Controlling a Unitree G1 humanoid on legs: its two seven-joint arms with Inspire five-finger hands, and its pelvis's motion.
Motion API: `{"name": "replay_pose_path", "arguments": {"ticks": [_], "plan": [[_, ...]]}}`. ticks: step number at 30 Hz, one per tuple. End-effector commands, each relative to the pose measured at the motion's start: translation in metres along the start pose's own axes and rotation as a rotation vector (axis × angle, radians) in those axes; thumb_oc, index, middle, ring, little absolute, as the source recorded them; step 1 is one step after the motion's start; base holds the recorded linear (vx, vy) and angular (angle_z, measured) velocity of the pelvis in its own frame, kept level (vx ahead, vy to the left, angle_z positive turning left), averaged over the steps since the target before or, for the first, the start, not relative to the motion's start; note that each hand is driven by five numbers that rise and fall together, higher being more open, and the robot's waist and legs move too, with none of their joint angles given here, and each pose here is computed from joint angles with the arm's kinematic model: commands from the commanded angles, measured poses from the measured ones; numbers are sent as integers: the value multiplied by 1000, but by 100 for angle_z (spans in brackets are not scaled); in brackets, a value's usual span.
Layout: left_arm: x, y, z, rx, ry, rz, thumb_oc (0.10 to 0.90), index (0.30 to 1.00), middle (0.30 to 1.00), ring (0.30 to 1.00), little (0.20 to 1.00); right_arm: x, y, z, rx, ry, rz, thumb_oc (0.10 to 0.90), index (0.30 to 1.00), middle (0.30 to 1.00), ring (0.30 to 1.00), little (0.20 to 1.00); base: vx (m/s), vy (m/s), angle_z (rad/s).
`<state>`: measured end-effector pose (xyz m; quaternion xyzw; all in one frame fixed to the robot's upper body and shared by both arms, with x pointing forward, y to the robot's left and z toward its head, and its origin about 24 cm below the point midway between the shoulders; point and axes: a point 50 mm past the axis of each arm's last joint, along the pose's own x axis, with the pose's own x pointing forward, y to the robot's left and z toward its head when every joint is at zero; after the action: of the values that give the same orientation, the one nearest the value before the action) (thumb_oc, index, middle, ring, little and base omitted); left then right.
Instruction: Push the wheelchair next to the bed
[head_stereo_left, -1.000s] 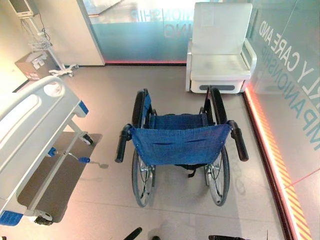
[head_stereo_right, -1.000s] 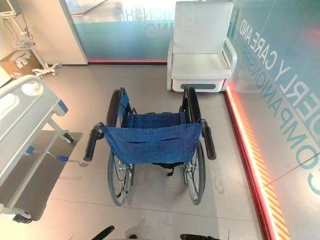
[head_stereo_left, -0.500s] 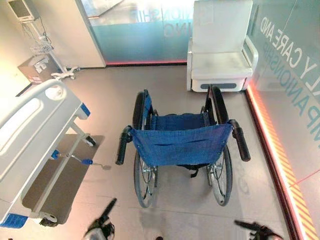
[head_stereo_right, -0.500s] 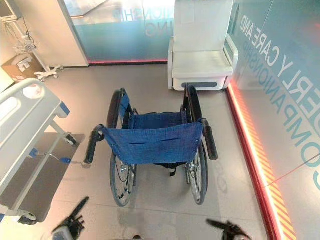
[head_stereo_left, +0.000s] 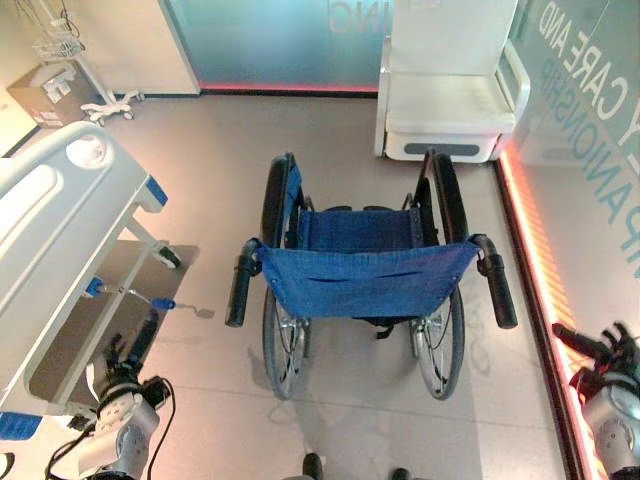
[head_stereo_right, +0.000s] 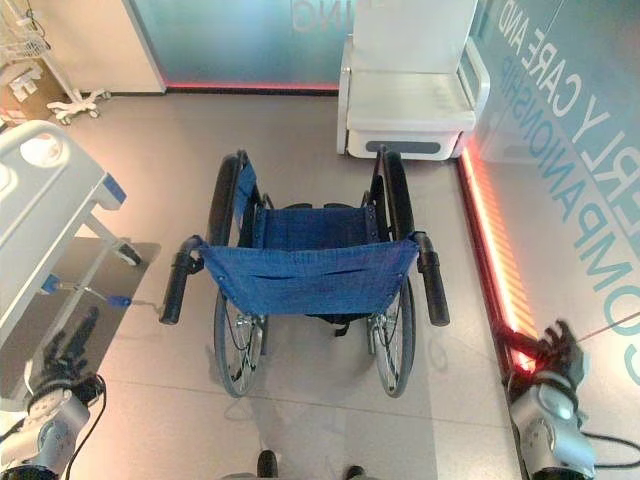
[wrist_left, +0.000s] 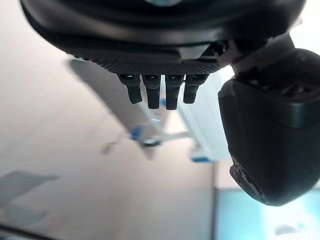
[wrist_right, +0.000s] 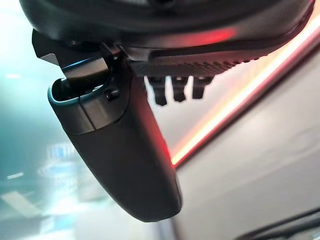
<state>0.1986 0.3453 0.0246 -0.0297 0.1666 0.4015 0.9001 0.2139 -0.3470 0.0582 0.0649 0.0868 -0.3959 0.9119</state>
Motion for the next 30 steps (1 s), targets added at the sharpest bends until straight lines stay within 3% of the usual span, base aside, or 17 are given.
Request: {"name": "replay_pose_path", "arguments": {"ticks": [1,11,19,23,30], "plan": [[-4,6,110,26,-447,33,800,900,900,900,900,-9,22,91,42,-418,35,800,900,900,900,900,31,-1,1],[-42,-34,156,76,-594,-391,800,900,900,900,900,-45,59,137,83,-575,355,800,900,900,900,900,0,0,0],[-61,-28,159,181,-607,-568,800,900,900,900,900,-64,66,128,174,-411,618,800,900,900,900,900,0,0,0],[-66,-29,152,216,-511,-712,800,900,900,900,900,-73,67,126,182,-368,689,800,900,900,900,900,-8,0,0],[-71,-33,151,309,-481,-767,800,900,900,900,900,-82,76,125,202,-299,770,800,900,900,900,900,-4,0,0]]}}
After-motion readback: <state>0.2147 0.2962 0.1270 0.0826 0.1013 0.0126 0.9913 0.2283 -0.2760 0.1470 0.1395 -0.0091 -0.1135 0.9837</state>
